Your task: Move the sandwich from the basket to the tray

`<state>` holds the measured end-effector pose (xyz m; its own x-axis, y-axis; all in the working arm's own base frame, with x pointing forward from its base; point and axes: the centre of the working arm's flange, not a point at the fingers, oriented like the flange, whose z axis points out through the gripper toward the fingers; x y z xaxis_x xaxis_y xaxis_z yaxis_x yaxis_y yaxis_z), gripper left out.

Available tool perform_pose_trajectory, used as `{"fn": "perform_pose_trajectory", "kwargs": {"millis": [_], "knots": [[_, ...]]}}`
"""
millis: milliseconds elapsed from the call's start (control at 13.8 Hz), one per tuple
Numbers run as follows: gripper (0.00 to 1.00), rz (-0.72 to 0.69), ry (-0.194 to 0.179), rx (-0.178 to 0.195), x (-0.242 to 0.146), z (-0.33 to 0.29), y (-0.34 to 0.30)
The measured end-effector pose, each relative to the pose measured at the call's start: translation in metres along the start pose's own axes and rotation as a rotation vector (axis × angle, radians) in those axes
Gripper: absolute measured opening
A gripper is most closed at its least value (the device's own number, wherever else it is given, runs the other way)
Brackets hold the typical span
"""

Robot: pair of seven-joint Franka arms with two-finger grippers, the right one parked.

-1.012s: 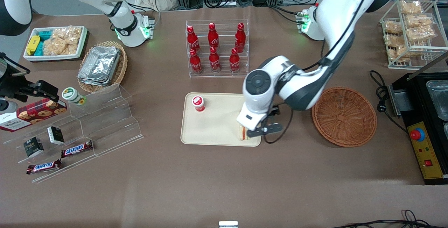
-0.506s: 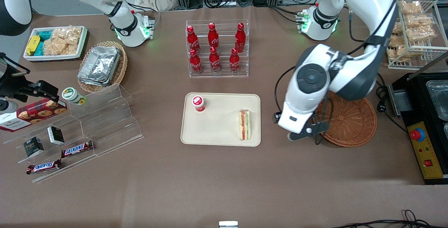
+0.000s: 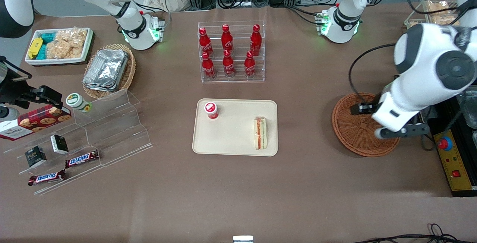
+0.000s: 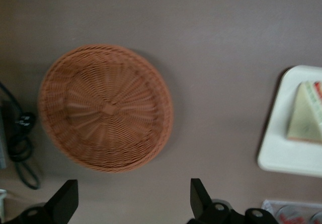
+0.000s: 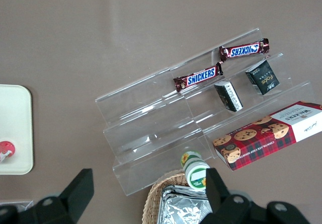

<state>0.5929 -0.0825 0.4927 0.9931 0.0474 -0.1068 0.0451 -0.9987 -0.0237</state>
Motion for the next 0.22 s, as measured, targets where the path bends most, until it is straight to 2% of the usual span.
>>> {"fn": "perform_pose_trajectory", "kwargs": {"millis": [217], "knots": [[1.0, 0.075, 0.006, -0.005, -0.012, -0.011, -0.034]]}}
